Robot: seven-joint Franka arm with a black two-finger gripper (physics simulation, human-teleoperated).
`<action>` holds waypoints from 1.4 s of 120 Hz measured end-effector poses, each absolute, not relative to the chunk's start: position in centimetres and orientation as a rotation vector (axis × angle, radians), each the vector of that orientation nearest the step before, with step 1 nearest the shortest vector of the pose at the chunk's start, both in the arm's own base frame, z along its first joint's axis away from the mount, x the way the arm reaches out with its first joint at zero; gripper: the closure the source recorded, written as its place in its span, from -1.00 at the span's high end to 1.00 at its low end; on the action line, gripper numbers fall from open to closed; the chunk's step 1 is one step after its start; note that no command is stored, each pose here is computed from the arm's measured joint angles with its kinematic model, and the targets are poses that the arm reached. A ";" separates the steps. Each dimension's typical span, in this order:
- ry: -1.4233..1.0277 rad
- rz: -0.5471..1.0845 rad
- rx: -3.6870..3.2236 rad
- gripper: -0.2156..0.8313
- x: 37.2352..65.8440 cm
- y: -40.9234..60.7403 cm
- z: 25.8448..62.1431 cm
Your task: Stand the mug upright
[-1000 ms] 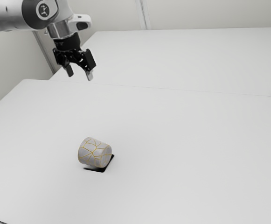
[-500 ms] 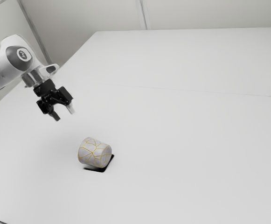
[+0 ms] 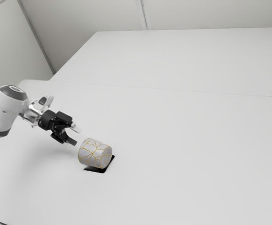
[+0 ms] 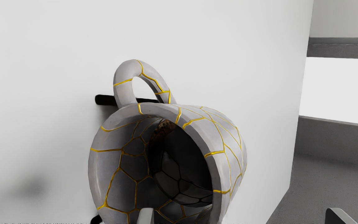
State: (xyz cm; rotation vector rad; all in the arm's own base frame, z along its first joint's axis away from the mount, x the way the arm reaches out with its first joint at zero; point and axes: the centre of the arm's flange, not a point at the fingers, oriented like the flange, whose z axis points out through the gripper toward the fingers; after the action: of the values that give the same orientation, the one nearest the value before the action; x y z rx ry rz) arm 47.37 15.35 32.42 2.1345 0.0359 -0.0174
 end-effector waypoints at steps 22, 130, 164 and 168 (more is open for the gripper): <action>0.030 0.066 2.105 0.59 45.3 14.1 31.7; 0.157 0.100 2.125 -0.80 47.8 9.5 33.0; -0.205 0.142 2.328 -0.84 53.0 5.1 42.1; -0.271 0.124 2.386 -0.85 53.3 4.6 42.8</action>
State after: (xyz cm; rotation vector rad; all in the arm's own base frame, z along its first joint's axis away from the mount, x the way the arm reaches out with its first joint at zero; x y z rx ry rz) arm 53.35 4.55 42.85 2.3864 -0.2708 0.1238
